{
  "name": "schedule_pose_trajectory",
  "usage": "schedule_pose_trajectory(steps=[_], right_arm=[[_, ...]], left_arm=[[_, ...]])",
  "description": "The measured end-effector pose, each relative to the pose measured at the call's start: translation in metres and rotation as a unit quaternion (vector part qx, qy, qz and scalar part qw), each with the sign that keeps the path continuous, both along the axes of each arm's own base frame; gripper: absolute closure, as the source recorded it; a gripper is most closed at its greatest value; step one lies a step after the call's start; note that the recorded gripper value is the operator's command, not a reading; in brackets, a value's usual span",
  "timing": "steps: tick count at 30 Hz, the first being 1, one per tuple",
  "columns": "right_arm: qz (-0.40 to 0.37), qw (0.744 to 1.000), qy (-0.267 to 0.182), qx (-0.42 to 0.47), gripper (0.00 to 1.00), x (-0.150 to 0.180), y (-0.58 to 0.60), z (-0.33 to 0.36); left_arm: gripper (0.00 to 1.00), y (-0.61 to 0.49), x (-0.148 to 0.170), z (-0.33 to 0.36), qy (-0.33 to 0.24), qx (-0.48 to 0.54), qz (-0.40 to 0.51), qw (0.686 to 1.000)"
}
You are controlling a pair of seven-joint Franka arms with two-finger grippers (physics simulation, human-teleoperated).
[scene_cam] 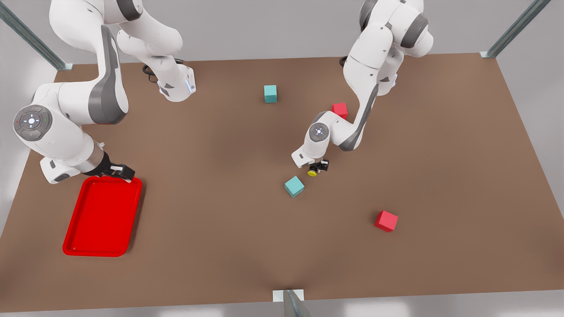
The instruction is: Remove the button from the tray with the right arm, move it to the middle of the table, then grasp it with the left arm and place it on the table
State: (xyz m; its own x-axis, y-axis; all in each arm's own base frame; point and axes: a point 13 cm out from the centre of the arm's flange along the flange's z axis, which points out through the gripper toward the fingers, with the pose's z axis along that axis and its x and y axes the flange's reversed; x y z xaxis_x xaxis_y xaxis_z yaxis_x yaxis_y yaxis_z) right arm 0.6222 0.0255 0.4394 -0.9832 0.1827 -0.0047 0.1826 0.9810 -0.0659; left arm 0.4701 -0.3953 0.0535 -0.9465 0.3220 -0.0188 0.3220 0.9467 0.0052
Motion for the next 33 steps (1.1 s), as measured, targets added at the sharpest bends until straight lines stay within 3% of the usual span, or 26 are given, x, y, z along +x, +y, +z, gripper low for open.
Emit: schedule_pose_trajectory(steps=[17, 19, 20, 25, 29, 33], right_arm=[[0.074, 0.997, 0.008, 0.000, 0.00, 0.000, 0.001, -0.002], [0.080, 0.997, 0.011, 0.000, 0.00, 0.000, 0.004, -0.005], [0.081, 0.997, 0.011, 0.000, 0.00, 0.000, 0.002, -0.006], [0.091, 0.996, 0.013, 0.002, 0.00, 0.001, 0.004, -0.009], [0.097, 0.995, 0.014, 0.004, 0.00, 0.003, 0.004, -0.011], [0.101, 0.995, 0.017, 0.004, 0.00, 0.009, 0.004, -0.019]], left_arm=[[0.00, 0.020, -0.006, -0.026, 0.031, 0.027, 0.024, 0.999], [0.26, 0.020, -0.006, -0.026, 0.031, 0.028, 0.025, 0.999], [0.30, 0.020, -0.006, -0.026, 0.030, 0.029, 0.026, 0.999], [0.35, 0.021, -0.006, -0.025, 0.030, 0.031, 0.032, 0.999], [0.50, 0.022, -0.006, -0.023, 0.032, 0.032, 0.035, 0.998], [0.58, 0.023, -0.006, -0.020, 0.033, 0.035, 0.039, 0.998]])
